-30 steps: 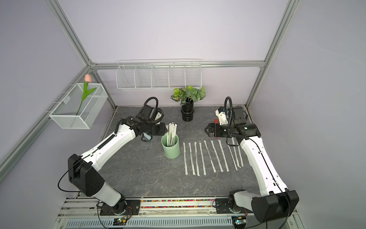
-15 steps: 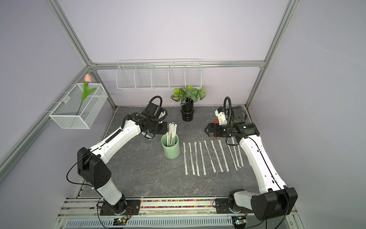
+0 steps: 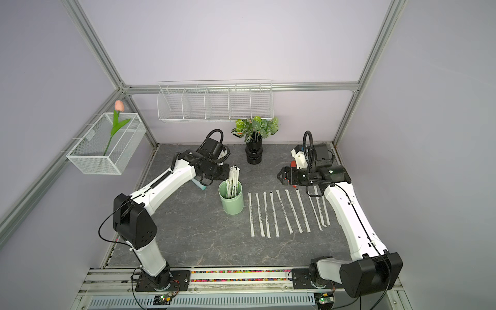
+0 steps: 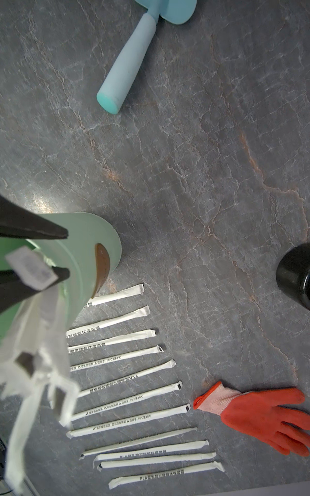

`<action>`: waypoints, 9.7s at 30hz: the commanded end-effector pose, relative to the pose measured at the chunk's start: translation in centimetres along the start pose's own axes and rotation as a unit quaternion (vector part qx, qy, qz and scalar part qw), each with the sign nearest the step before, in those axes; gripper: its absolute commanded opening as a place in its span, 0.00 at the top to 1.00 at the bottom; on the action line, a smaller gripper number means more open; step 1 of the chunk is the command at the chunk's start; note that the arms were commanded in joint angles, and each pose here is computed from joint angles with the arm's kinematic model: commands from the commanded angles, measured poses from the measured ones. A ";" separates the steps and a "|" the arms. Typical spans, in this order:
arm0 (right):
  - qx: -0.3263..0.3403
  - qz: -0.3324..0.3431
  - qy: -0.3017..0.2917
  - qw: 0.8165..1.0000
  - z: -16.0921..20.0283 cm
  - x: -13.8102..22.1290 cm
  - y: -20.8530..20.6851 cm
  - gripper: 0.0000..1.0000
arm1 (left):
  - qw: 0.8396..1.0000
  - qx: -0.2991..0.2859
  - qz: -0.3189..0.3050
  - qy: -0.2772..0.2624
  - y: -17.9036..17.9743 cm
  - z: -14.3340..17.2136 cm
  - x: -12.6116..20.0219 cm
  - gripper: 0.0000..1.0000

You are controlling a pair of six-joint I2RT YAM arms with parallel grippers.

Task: Take the straws out of the storage container
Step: Pick up the straw from the container, then place the straw at the center of the board, then pick up the straw from the container.

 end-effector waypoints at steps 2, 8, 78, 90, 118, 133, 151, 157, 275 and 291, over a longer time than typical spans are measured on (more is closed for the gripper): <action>0.010 0.005 0.009 1.000 0.3 -0.3 -0.1 0.11 | 1.000 -0.008 0.000 -0.011 -0.3 -0.8 0.8 0.85; 0.008 0.002 0.011 1.000 0.3 -0.6 -0.1 0.11 | 1.000 -0.008 -0.003 -0.015 -0.3 -0.8 1.7 0.96; -0.002 0.003 0.042 0.999 1.3 -1.6 -0.7 0.11 | 0.954 0.075 -0.076 0.281 7.2 5.1 -6.4 1.00; -0.004 0.008 0.049 0.999 1.6 -2.0 -1.0 0.11 | 0.950 0.089 -0.075 0.289 8.1 5.9 -9.5 1.00; -0.010 0.012 0.053 0.998 1.6 -2.4 -1.2 0.11 | 0.946 0.099 -0.076 0.298 9.2 7.2 -11.2 0.91; -0.010 0.013 0.054 0.998 1.7 -2.5 -1.2 0.11 | 0.949 0.098 -0.090 0.285 9.5 6.6 -9.9 0.82; -0.015 -0.010 0.028 0.999 0.8 -1.6 -0.3 0.11 | 0.997 0.038 0.038 -0.060 3.7 -2.3 9.1 0.75; -0.019 -0.007 0.030 0.999 1.0 -1.5 -0.3 0.11 | 0.997 -0.022 0.052 -0.052 0.1 -0.2 7.8 0.75; -0.026 -0.017 0.064 0.997 1.7 -4.2 -0.3 0.11 | 0.997 -0.071 -0.008 -0.022 -2.0 -2.9 10.6 0.98; -0.022 -0.017 0.058 0.998 1.3 -3.1 0.3 0.11 | 0.990 -0.034 -0.058 -0.124 0.6 -2.4 22.1 0.98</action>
Point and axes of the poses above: each gripper's point midway between its finger pads, its own x axis back along the fingers, its own y axis along the line the jaws close on, z = x × y, the point moved 6 cm from there along x, back along the fingers, and after that the axes turned 9 degrees about -x, right-handed, at the moved point
